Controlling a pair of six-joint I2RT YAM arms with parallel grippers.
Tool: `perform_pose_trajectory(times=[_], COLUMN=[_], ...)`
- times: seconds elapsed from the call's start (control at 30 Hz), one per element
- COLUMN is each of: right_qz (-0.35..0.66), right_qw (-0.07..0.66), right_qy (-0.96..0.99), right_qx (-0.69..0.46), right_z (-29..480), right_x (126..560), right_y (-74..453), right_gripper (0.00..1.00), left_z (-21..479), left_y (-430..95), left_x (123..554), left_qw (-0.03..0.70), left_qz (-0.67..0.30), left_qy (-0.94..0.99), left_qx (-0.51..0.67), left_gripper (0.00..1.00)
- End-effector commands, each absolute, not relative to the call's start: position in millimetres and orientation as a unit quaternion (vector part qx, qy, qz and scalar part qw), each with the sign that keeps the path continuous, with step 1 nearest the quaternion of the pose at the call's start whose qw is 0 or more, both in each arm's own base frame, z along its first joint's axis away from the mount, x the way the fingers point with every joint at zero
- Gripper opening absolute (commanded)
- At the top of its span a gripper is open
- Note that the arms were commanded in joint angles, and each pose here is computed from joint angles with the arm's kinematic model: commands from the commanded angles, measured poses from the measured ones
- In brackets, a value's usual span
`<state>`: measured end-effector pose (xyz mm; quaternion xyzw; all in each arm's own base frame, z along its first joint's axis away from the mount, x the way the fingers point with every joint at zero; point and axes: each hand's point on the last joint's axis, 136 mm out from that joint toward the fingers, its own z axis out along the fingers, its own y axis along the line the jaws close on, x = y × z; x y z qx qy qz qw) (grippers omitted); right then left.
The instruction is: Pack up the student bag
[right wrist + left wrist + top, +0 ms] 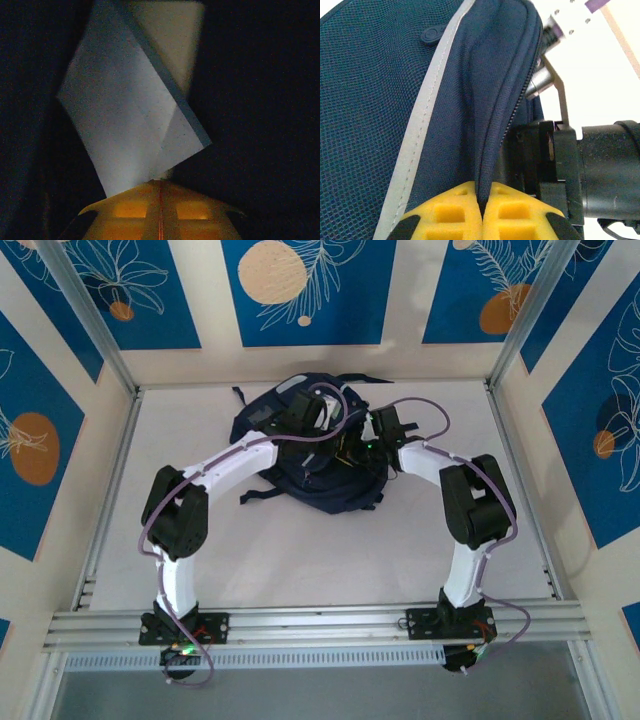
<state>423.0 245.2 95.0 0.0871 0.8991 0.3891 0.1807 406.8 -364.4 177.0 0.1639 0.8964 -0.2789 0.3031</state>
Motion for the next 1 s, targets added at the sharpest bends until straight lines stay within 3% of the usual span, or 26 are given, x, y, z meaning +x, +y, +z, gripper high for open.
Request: perform_pose_trajectory(times=[0.0, 0.17, 0.27, 0.43, 0.63, 0.8, 0.97], right_qz=[0.431, 0.412, 0.383, 0.339, 0.304, 0.288, 0.291], right_qw=[0.231, 0.218, 0.211, 0.195, 0.195, 0.199, 0.170], right_qy=[0.871, 0.885, 0.899, 0.919, 0.930, 0.935, 0.941], right_qx=[0.048, 0.022, -0.003, -0.042, -0.065, -0.052, -0.028], right_z=[134.4, 130.5, 130.7, 138.0, 143.6, 139.8, 126.8], right_x=[442.6, 415.8, 385.4, 334.7, 305.4, 302.3, 298.6], right_y=[266.2, 257.0, 242.4, 217.5, 215.6, 216.6, 212.1], right_gripper=[0.10, 0.10, 0.14, 0.30, 0.52, 0.55, 0.54], left_z=[221.6, 225.5, 231.6, 229.3, 196.5, 160.4, 134.8], left_y=[-370.7, -361.2, -346.2, -303.9, -247.5, -222.2, -237.5], left_x=[397.9, 400.1, 402.6, 402.4, 390.7, 378.7, 368.6], left_qw=[0.328, 0.339, 0.347, 0.351, 0.348, 0.322, 0.276], left_qz=[-0.328, -0.314, -0.306, -0.298, -0.275, -0.270, -0.322], left_qy=[0.871, 0.872, 0.875, 0.883, 0.896, 0.907, 0.905], left_qx=[0.166, 0.161, 0.145, 0.093, 0.017, -0.027, -0.043], left_gripper=[0.00, 0.03, 0.35, 0.63, 0.67, 0.67, 0.67])
